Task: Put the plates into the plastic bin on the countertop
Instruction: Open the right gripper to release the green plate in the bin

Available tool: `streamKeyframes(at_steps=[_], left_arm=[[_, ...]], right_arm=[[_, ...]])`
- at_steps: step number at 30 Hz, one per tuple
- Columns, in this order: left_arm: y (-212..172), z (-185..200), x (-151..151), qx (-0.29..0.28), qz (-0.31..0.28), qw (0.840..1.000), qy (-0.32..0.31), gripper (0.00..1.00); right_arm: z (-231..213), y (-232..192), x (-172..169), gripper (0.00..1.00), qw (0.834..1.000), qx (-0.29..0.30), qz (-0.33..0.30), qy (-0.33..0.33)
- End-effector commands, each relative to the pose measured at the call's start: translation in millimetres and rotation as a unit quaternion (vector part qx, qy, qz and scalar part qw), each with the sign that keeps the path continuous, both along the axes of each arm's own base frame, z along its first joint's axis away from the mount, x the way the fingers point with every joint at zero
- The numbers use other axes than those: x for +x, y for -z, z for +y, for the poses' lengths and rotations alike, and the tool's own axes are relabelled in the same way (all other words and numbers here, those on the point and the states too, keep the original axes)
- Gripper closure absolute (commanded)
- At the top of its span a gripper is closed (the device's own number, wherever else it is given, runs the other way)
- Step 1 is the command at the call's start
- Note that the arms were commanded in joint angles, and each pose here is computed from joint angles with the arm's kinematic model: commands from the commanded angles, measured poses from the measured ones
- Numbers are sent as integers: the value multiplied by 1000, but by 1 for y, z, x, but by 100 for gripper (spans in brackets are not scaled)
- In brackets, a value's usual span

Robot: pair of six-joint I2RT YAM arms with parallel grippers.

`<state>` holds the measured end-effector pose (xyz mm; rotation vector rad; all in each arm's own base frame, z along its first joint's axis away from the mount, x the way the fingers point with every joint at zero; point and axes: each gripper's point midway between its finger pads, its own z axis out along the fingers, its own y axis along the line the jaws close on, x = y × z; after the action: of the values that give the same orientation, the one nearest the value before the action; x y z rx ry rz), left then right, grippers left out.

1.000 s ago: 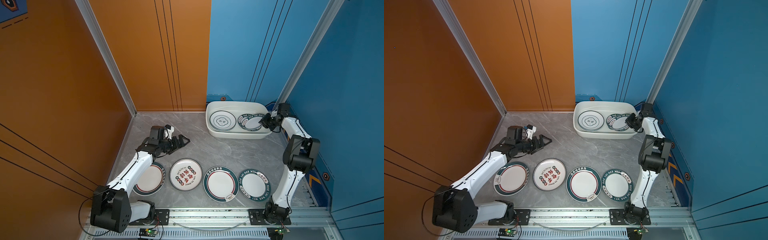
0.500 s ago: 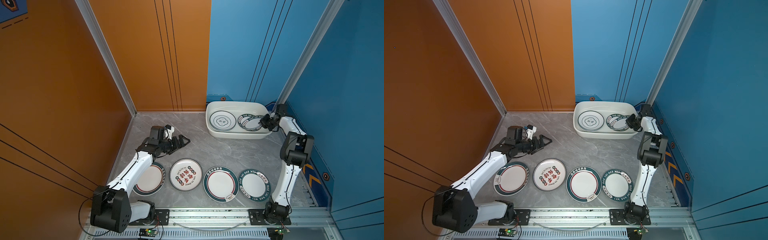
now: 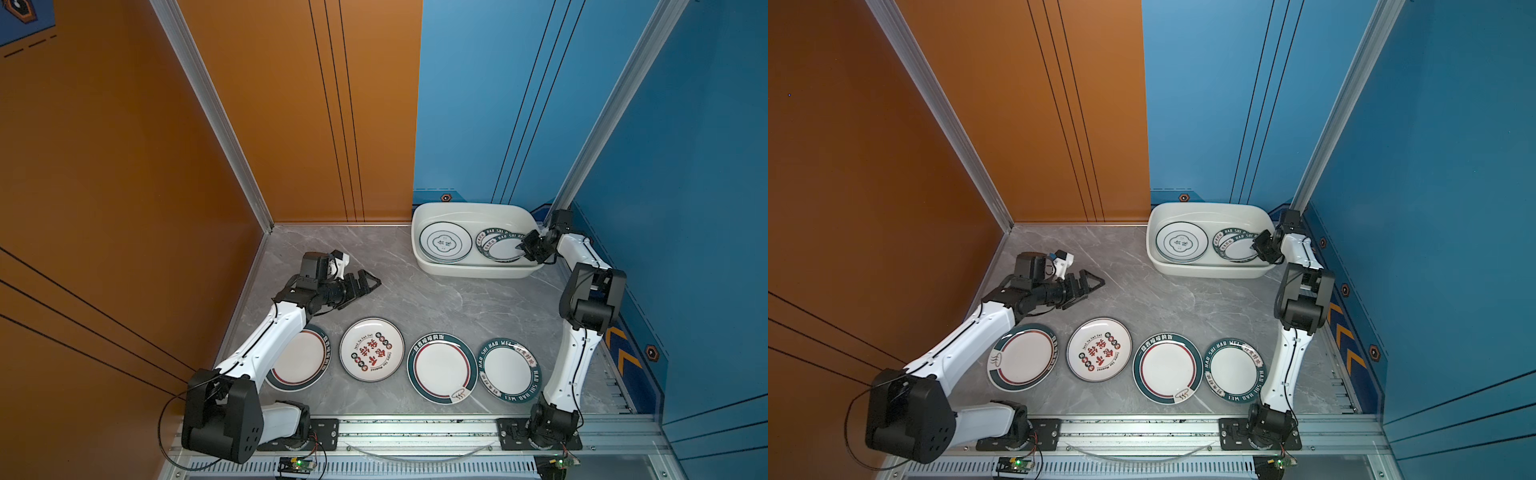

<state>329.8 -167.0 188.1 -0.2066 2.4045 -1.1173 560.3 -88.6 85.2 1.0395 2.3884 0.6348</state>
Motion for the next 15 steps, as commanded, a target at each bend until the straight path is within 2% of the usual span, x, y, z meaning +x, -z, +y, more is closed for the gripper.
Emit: streamKeyframes(at_steps=[1, 6, 15], left_arm=[[-1, -7, -1, -2, -7, 1000, 18, 1], [1, -12, -1, 0, -6, 1000, 25, 1], [5, -25, -8, 15, 0, 998, 58, 1]], right_arm=[[-7, 9, -6, 67, 1000, -11, 22, 5], [-8, 13, -9, 60, 999, -20, 33, 3], [-10, 17, -16, 55, 996, -56, 63, -4]])
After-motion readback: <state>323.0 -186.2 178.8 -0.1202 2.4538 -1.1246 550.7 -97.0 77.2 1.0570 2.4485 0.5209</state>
